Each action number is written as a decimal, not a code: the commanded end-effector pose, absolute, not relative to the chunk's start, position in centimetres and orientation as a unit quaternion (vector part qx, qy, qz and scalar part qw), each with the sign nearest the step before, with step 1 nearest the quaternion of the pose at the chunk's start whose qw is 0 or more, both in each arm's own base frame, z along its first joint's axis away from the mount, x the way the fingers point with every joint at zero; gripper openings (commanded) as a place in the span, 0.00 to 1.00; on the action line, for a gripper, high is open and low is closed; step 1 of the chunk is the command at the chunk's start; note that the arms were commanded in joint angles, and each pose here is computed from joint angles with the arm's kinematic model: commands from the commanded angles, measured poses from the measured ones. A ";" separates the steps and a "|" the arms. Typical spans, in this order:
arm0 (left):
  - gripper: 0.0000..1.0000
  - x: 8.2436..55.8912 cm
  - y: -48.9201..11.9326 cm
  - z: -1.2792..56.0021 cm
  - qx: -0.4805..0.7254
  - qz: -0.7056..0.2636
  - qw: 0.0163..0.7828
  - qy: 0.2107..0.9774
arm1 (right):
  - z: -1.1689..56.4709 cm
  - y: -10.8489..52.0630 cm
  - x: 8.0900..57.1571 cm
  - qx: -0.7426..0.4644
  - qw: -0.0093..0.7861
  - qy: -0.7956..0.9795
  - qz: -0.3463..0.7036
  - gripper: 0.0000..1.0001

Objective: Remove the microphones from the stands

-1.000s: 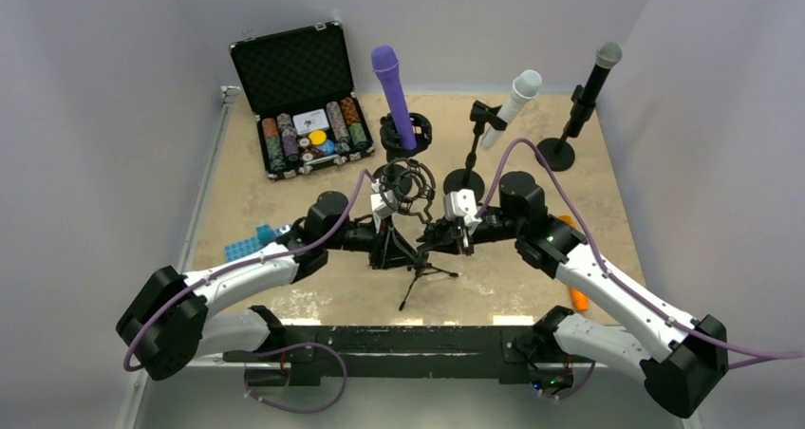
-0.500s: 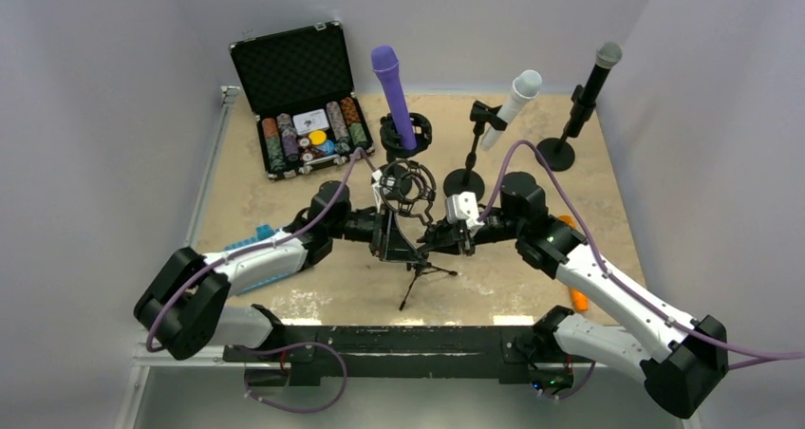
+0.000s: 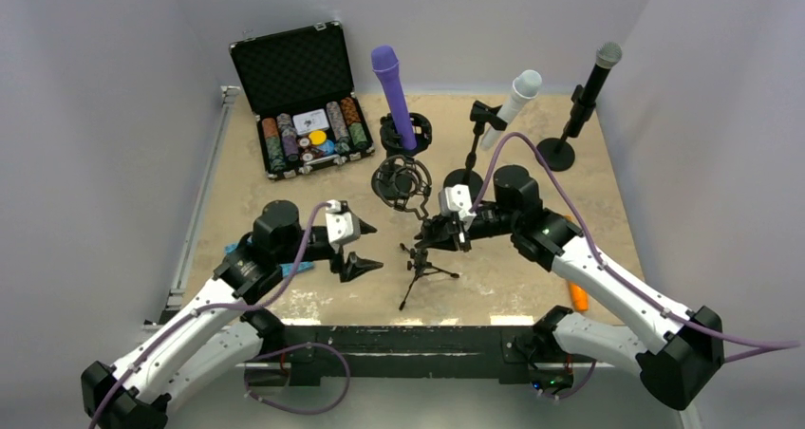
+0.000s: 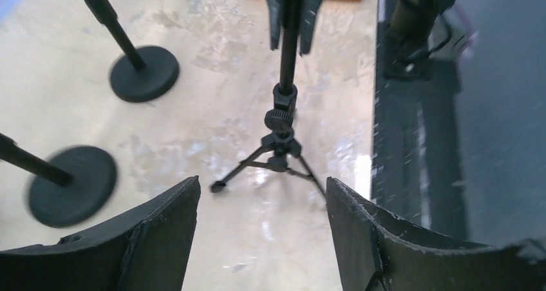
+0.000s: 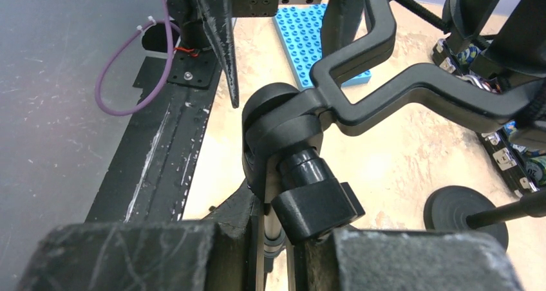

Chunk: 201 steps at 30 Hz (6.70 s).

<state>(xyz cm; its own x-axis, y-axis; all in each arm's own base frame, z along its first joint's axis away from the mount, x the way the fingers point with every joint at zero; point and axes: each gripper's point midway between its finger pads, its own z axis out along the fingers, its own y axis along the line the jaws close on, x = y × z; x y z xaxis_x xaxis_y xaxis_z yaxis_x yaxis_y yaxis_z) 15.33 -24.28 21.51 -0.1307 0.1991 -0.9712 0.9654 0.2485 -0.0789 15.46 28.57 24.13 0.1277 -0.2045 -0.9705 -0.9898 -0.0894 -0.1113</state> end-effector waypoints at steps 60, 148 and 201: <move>0.00 14.2 -30.5 19.5 0.383 -0.523 0.342 0.680 | 19.0 26.8 16.5 -0.609 0.433 0.554 0.368 0.00; 0.84 18.5 -26.2 20.5 0.550 -0.342 0.498 0.577 | 13.0 27.2 17.8 -0.555 0.342 0.656 0.381 0.00; 0.91 18.6 -24.6 24.3 0.491 -0.334 0.440 0.673 | 30.2 22.3 17.9 -0.572 0.497 0.588 0.283 0.65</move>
<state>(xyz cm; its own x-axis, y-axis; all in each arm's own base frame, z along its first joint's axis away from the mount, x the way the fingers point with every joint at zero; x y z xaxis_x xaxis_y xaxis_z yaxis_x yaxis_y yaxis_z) 18.41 -23.16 23.80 -0.0904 0.4459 -0.8905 0.9546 0.2936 0.0501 18.24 21.47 26.76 0.0460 -0.4262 -0.9035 -0.9538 0.2501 -0.1665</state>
